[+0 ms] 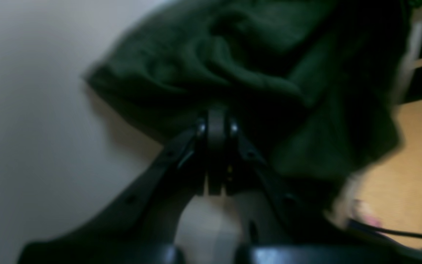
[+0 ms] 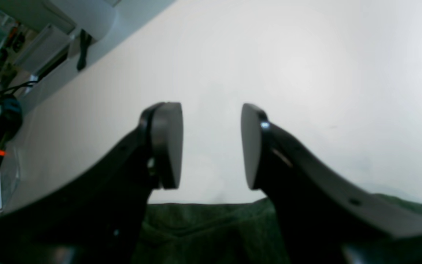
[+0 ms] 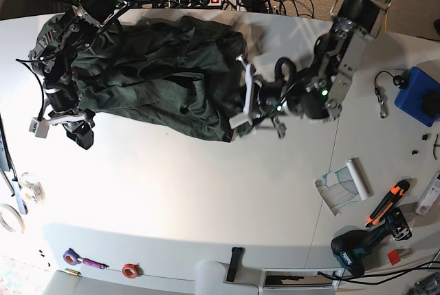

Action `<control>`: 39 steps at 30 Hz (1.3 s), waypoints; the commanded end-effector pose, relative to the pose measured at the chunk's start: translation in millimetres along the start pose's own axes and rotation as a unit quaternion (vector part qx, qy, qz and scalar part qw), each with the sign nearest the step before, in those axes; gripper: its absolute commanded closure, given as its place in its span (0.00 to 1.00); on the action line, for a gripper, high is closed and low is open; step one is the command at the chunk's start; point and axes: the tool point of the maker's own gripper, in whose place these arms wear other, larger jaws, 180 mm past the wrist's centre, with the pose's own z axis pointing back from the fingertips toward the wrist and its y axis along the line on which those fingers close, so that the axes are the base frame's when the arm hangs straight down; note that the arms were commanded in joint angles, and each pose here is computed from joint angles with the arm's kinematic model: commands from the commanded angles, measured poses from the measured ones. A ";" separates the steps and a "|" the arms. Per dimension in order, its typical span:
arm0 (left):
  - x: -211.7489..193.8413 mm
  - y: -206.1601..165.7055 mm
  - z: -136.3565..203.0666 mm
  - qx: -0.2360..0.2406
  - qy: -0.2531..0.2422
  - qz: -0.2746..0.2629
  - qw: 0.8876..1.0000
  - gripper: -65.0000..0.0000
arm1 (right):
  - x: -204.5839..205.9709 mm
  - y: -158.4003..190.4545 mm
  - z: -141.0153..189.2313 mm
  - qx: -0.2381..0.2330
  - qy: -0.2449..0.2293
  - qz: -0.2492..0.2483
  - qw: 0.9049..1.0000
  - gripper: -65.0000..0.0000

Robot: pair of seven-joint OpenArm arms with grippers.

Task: Layout the t-shirt on the table in an organized manner, then fold the t-shirt properly
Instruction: 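Lay the folded hem onto the shirt body with the left gripper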

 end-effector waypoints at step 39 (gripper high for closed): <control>6.3 -28.8 -45.7 -0.040 -0.018 0.023 0.999 1.00 | 21.0 6.0 0.0 0.011 -0.030 0.009 0.999 0.60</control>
